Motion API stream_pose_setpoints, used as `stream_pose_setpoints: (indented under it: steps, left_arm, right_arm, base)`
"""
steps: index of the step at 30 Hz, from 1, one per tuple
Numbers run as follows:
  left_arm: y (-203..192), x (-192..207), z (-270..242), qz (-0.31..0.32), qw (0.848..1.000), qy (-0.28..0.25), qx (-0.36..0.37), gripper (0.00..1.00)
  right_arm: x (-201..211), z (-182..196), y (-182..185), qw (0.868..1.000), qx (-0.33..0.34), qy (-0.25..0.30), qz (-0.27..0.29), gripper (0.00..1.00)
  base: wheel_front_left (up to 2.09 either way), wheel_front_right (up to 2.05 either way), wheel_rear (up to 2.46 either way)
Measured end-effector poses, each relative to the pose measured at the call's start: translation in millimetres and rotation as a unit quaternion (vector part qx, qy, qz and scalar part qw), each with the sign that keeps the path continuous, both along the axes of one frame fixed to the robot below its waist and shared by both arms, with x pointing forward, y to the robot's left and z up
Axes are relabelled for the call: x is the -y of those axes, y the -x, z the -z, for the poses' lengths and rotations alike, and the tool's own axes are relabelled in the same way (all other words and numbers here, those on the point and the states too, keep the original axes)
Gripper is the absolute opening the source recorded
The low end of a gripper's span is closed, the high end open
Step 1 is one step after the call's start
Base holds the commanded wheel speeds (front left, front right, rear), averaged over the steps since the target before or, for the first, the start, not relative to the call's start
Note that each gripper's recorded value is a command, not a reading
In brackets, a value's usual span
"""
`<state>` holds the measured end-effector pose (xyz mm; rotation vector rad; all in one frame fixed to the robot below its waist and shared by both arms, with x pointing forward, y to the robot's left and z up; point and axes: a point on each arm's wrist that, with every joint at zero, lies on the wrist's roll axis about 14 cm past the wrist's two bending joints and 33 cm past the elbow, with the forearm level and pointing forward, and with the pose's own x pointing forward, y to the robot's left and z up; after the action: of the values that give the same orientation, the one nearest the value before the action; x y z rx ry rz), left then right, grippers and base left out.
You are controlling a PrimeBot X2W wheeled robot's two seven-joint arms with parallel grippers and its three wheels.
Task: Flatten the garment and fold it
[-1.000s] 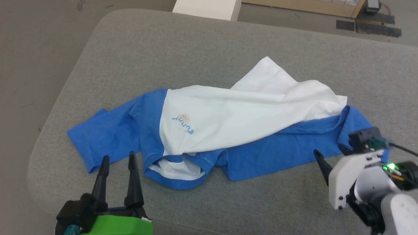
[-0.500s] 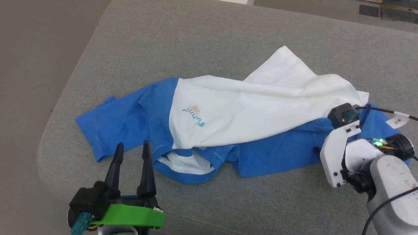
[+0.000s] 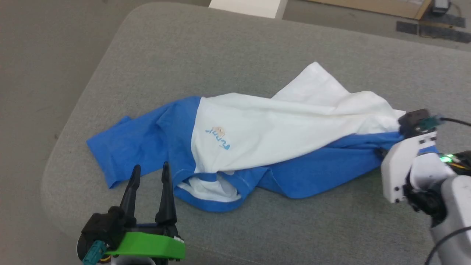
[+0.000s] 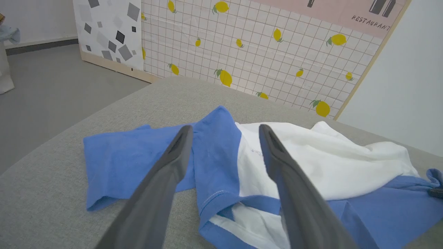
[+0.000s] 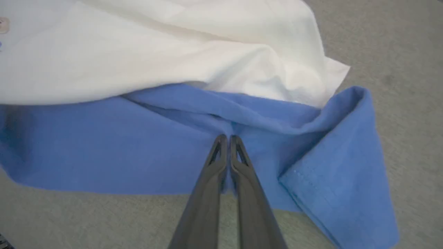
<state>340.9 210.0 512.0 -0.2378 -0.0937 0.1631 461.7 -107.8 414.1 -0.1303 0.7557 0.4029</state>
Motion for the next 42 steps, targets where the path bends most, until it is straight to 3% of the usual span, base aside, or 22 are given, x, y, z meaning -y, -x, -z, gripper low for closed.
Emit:
stream_pose_setpoints:
  steps: [5,11,16,17,20,21,22,28,31,37,42]
  left_arm:
    - [3.4,11.5,-1.2,0.02,1.0,-0.002,0.003,1.0]
    - [2.9,28.2,-4.4,0.049,0.999,0.004,0.012,1.0]
    - [3.1,39.6,-7.0,0.07,0.997,0.006,0.017,1.0]
    - [2.1,44.3,-8.6,0.08,0.997,0.006,0.018,1.0]
    - [1.4,49.3,-8.1,0.09,0.996,0.007,0.014,1.0]
    - [1.1,50.6,-7.0,0.093,0.996,0.007,0.011,1.0]
    - [0.5,53.3,-4.1,0.098,0.995,0.009,0.005,1.0]
    - [1.3,55.6,-1.5,0.101,0.995,0.013,-0.001,1.0]
    - [2.0,56.3,-4.0,0.103,0.995,0.015,0.004,1.0]
    - [3.7,58.4,-11.3,0.108,0.994,0.015,0.019,1.0]
    - [6.1,59.1,-10.5,0.109,0.994,0.016,0.022,1.0]
  right_arm:
    - [64.7,-44.6,-4.2,0.995,0.066,0.006,0.08,0.0]
    - [157.3,-86.2,18.5,0.973,0.126,0.05,0.188,0.0]
    - [214.2,-85.3,57.9,0.956,0.119,0.094,0.253,0.0]
    - [237.3,-79.9,74.0,0.946,0.122,0.108,0.28,0.0]
    - [247.2,-71.9,79.9,0.94,0.137,0.111,0.292,0.0]
    - [248.0,-68.1,79.9,0.939,0.141,0.112,0.292,0.08]
    - [242.7,-56.1,75.7,0.938,0.153,0.101,0.293,1.0]
    - [222.7,-59.8,57.8,0.936,0.192,0.061,0.287,1.0]
    - [214.2,-86.5,48.2,0.925,0.25,0.035,0.283,1.0]
    - [177.5,-152.8,48.8,0.887,0.384,-0.022,0.257,1.0]
    - [149.3,-143.9,80.6,0.883,0.394,-0.04,0.25,1.0]
  base:
    - [0.0,0.0,0.0]
    - [0.0,0.0,0.0]
    - [0.0,0.0,0.0]
    - [0.0,0.0,0.0]
    - [0.0,0.0,0.0]
    - [0.0,0.0,0.0]
    - [0.0,0.0,0.0]
    - [0.0,0.0,0.0]
    - [0.0,0.0,0.0]
    - [0.0,0.0,0.0]
    - [0.0,0.0,0.0]
